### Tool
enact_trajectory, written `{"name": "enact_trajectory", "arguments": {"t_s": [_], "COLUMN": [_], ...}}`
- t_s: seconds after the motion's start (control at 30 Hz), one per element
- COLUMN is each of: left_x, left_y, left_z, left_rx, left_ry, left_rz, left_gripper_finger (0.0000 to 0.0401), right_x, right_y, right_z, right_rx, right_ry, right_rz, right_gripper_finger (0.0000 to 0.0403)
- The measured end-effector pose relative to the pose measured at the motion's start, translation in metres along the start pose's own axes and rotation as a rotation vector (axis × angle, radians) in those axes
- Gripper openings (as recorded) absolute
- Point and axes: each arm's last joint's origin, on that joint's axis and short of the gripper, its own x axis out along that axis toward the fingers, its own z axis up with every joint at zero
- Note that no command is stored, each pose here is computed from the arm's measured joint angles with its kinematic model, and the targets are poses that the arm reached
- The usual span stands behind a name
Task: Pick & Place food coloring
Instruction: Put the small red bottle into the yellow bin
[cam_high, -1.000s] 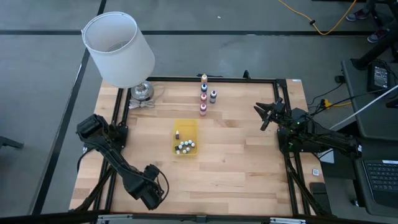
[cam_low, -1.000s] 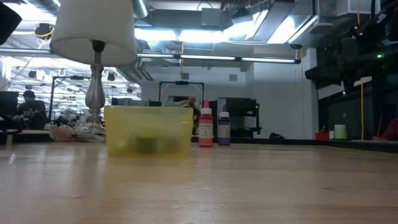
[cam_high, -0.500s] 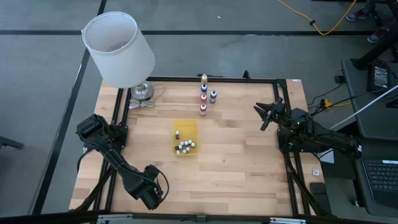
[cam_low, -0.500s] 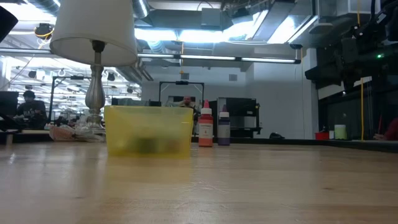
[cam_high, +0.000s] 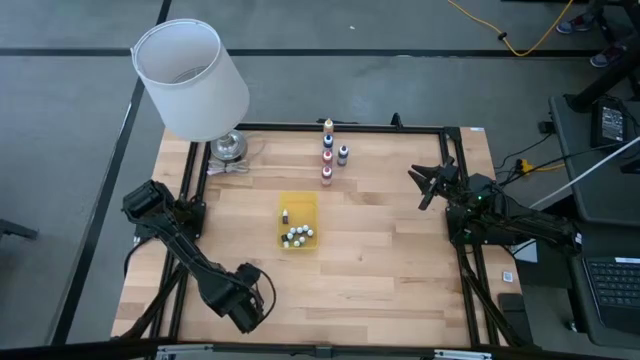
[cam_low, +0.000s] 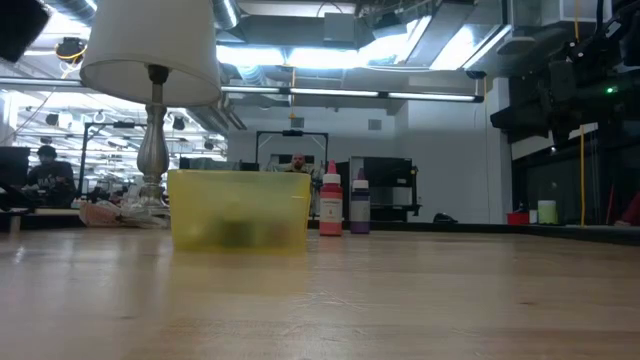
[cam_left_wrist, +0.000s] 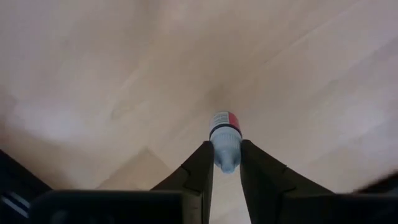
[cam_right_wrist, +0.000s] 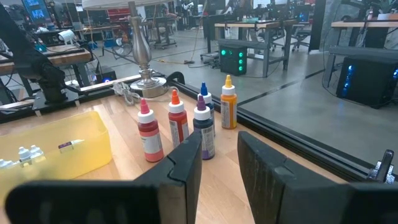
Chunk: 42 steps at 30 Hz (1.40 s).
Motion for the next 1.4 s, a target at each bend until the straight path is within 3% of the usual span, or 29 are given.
{"name": "enact_trajectory", "arguments": {"t_s": [0.17,0.43,0.8,1.13,1.4], "left_x": [-0.023,-0.059,-0.077,-0.075,-0.049], "left_y": [0.004,0.009,0.022,0.038,0.036], "left_z": [0.022,0.075,0.148,0.192,0.213], "left_rx": [0.087,0.334,0.613,0.679,0.68], "left_ry": [-0.051,-0.122,-0.207,-0.215,-0.141], "left_rz": [-0.012,-0.012,0.024,0.045,0.108], "left_gripper_finger": [0.0063,0.0063,0.0063,0.0063,0.0063], "right_x": [0.0,0.0,0.0,0.0,0.0], "right_y": [0.0,0.0,0.0,0.0,0.0], "right_z": [0.0,0.0,0.0,0.0,0.0], "right_rx": [0.0,0.0,0.0,0.0,0.0], "right_ry": [0.0,0.0,0.0,0.0,0.0], "right_rz": [0.0,0.0,0.0,0.0,0.0], "right_gripper_finger": [0.0106,0.0106,0.0106,0.0106,0.0106]}}
